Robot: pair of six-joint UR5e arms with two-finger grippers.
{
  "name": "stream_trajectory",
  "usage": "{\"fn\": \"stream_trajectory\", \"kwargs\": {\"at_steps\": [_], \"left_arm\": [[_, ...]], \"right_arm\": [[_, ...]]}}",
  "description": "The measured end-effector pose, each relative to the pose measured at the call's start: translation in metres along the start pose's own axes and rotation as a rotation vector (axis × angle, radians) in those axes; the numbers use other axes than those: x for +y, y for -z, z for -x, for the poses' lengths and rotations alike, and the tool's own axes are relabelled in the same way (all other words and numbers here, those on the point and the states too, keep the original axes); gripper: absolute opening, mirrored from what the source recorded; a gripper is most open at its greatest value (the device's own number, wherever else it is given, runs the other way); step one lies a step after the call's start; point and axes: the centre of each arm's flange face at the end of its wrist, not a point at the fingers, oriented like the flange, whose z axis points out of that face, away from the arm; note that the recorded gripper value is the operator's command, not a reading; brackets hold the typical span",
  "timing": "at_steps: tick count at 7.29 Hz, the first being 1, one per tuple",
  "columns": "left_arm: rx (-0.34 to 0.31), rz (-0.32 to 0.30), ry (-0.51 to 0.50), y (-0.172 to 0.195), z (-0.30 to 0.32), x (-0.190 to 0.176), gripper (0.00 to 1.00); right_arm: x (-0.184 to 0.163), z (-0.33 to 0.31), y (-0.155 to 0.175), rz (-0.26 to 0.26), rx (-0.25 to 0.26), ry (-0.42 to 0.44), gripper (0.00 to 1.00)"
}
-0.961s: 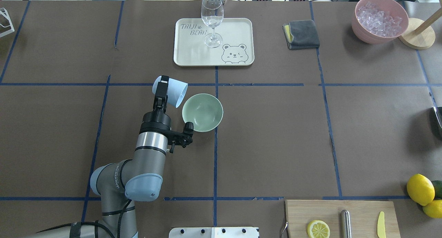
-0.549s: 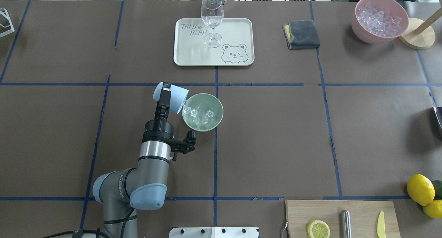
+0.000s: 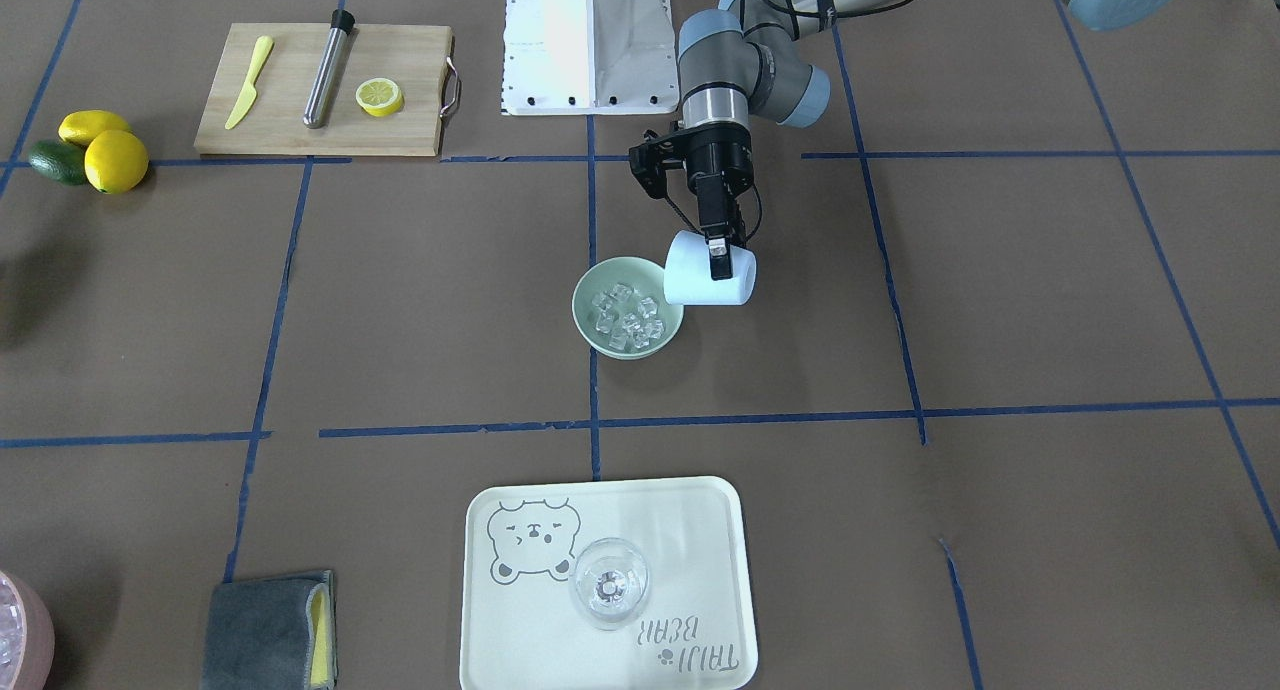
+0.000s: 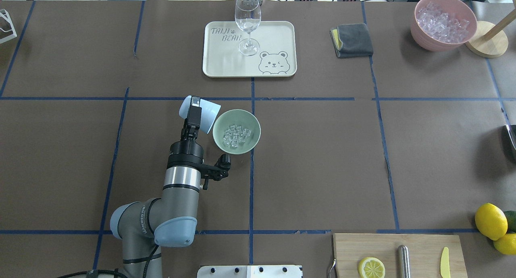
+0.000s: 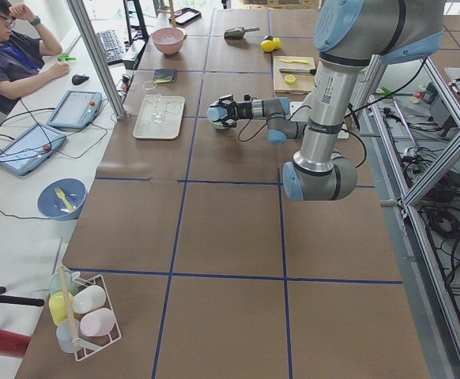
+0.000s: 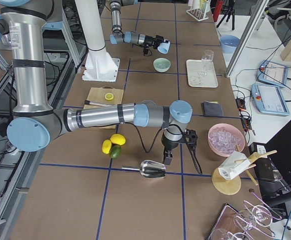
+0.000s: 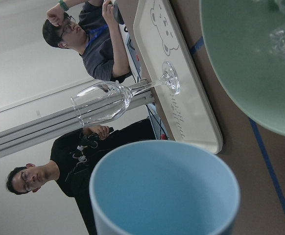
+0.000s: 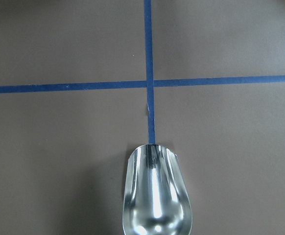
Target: Pour ice into bowl
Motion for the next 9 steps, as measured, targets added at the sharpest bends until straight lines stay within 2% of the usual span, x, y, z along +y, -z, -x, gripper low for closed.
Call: {"fn": "stream_trajectory", "kwargs": {"at_steps": [2, 4, 7, 9], "left_arm": [[-0.004, -0.005, 0.022, 0.001, 0.002, 0.003, 0.0], [-0.019, -0.042, 0.136, -0.001, 0.013, 0.013, 0.0], [0.001, -0.199, 0.447, -0.032, 0.037, 0.047, 0.0], [0.092, -0.323, 0.698, -0.059, 0.051, 0.066, 0.0]], "right_arm": [[0.0, 0.0, 0.0, 0.0, -0.001, 0.0, 1.0], [0.0, 0.001, 0.001, -0.002, -0.001, 0.001, 1.0], [-0.001, 0.002, 0.002, -0.004, -0.004, 0.003, 1.0], [-0.002, 0.003, 0.003, -0.006, -0.004, 0.004, 1.0]]}}
